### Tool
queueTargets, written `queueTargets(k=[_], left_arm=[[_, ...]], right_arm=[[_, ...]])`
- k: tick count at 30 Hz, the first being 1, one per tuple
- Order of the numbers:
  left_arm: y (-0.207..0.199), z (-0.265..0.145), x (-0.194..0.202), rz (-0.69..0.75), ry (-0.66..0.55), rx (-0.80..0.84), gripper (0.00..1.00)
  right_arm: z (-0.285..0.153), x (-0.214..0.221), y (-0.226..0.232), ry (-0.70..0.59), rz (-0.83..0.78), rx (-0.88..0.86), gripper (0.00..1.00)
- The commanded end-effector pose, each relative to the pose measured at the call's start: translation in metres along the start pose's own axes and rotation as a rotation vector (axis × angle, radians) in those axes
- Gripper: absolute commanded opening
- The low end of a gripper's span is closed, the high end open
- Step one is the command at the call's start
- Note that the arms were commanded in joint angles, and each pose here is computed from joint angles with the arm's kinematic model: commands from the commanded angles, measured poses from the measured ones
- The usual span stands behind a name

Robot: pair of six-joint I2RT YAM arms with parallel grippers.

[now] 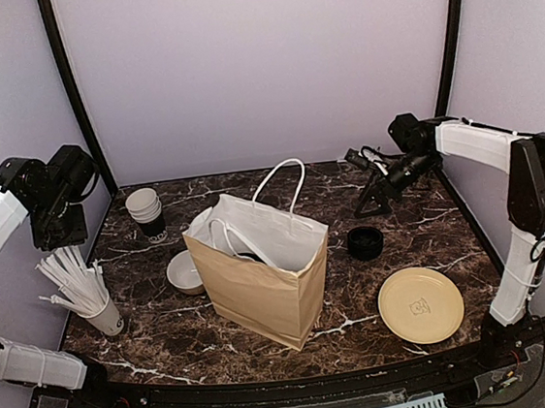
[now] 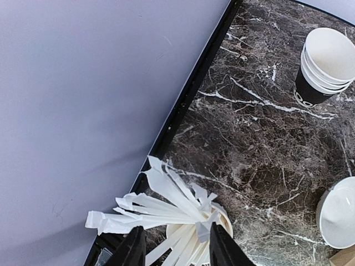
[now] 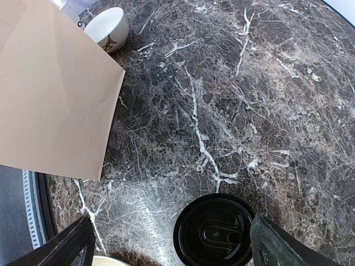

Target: Pack the takeout coffee

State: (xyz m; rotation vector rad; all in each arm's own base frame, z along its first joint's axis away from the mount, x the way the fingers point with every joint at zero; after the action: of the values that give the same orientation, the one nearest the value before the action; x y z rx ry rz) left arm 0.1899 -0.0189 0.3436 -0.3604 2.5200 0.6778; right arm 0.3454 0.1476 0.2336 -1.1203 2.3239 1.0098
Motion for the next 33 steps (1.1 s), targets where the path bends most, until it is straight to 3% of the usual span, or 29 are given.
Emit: queueTargets(k=[1,8,18,26,33], left_arm=[[-0.003,0.011,0.000,0.019,0.003,-0.020,0.41],[-0.010,0.022,0.001,0.026,0.018,0.009,0.34],[-0.004,0.018,0.000,0.023,0.000,-0.014,0.00],[0.010,-0.012,-0.016,0.036,-0.051,0.074,0.00],[0.036,-0.062,-0.040,-0.005,-0.211,0.217,0.00]], right_arm=[[0.000,0.002,0.004,-0.001,0.000,-0.024,0.99],[-0.001,0.001,0.005,-0.004,0.000,-0.029,0.99],[0.000,0.001,0.005,-0.004,0.009,-0.038,0.99],[0.002,0.000,0.002,-0.003,0.012,-0.035,0.99],[0.005,-0.001,0.000,0.009,0.014,-0.038,0.99]])
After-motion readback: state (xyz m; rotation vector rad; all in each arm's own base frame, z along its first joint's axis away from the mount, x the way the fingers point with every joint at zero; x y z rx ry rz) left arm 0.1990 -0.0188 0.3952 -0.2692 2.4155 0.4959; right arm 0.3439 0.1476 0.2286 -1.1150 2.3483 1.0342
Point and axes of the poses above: each gripper's point midway between its finger pads, its own z axis out along the fingers, its own y axis along the line the jaws close on, x = y × z, the point moved 10 cm from there along -z, back along the fingers, and after that the axes turned 10 degrees about z, right-handed, at the moved point
